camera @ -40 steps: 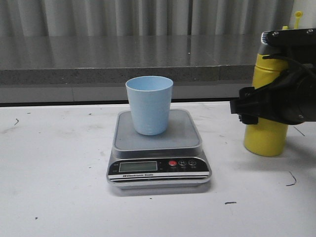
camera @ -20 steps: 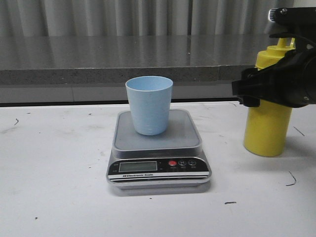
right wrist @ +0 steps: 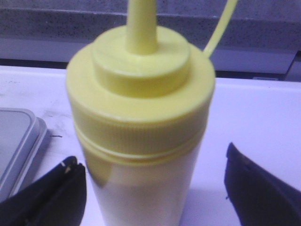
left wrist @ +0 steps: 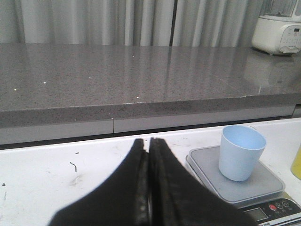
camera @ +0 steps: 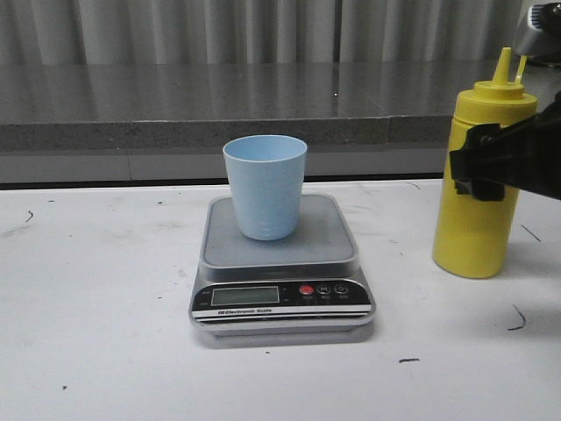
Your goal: Pour seasoning into cup on scale with both arms
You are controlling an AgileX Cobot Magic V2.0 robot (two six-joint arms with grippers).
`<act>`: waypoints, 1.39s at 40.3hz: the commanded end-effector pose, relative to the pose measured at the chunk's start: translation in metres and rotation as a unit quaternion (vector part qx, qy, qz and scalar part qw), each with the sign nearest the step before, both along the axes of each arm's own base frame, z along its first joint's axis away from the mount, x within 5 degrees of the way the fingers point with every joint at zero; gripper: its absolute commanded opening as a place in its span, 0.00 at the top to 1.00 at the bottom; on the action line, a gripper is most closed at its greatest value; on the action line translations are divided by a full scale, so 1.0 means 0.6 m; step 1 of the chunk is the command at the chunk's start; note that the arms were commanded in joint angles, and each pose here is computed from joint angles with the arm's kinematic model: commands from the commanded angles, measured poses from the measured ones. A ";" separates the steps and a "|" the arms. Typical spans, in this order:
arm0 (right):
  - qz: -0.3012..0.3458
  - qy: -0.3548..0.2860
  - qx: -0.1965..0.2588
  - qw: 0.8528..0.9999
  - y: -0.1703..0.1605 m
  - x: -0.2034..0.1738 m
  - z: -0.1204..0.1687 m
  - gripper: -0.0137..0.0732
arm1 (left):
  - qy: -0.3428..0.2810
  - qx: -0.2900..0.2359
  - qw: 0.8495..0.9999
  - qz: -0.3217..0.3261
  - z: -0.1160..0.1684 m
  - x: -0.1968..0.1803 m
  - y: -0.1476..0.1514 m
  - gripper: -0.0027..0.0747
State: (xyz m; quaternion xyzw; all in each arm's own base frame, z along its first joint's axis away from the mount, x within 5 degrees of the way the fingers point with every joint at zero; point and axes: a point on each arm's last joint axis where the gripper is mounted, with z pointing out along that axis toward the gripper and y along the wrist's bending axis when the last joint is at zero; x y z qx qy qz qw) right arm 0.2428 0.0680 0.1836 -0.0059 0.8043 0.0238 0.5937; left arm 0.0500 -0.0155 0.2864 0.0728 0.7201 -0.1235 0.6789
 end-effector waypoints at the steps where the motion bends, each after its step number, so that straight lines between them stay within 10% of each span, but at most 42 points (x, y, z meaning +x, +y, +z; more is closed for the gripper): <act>1: 0.003 -0.068 0.008 0.998 -0.005 -0.008 0.043 0.13 | -0.044 -0.026 0.999 0.003 0.026 0.000 0.001 0.99; 25: 0.090 -0.062 0.071 0.991 -0.019 -0.121 0.147 0.15 | -0.044 -0.026 0.999 0.003 0.026 0.000 0.001 0.99; 43: 0.149 -0.137 0.110 0.973 -0.047 -0.236 0.210 0.87 | -0.044 -0.026 0.999 0.003 0.026 0.000 0.001 0.99; 56: 0.155 -0.156 0.115 0.969 -0.052 -0.255 0.218 0.92 | -0.044 -0.026 0.999 0.003 0.026 0.000 0.001 0.99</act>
